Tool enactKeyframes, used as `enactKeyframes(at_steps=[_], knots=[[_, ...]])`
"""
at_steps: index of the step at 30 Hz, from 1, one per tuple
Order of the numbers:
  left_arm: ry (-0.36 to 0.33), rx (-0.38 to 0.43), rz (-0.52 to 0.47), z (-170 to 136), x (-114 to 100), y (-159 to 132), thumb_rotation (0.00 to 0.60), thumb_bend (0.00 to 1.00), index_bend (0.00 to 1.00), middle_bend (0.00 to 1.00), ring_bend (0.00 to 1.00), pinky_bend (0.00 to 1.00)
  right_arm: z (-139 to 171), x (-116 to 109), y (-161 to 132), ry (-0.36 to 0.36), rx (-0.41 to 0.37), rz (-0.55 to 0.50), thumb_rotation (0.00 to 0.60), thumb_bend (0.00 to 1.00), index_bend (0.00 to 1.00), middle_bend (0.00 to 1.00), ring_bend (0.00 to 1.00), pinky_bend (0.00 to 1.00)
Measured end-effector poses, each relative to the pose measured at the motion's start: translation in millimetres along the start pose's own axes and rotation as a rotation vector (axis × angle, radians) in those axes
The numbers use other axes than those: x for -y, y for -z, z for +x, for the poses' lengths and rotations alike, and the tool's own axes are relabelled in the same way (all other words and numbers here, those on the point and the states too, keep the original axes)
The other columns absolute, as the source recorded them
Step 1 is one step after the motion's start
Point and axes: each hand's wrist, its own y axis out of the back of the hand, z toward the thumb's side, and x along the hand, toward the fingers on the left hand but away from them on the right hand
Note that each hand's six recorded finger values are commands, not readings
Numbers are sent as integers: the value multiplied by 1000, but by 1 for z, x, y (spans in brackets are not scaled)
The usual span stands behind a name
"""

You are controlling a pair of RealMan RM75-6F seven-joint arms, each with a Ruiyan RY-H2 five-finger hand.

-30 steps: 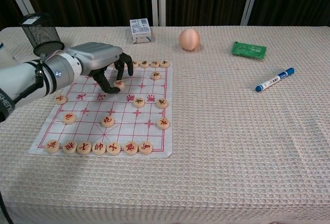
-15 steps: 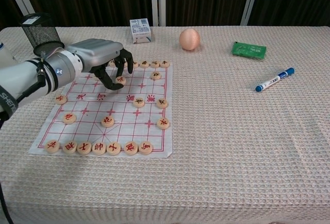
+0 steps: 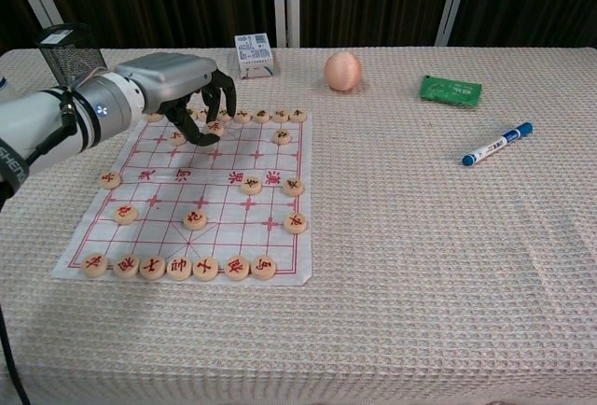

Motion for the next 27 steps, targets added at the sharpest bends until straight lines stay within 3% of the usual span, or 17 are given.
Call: enactKeyframes(at_steps=[27], knots=[[21, -3, 9, 10, 10, 3, 600, 336, 385, 504, 311, 239, -1, 0, 1, -11, 10, 0, 600, 388, 0, 0, 0, 0]])
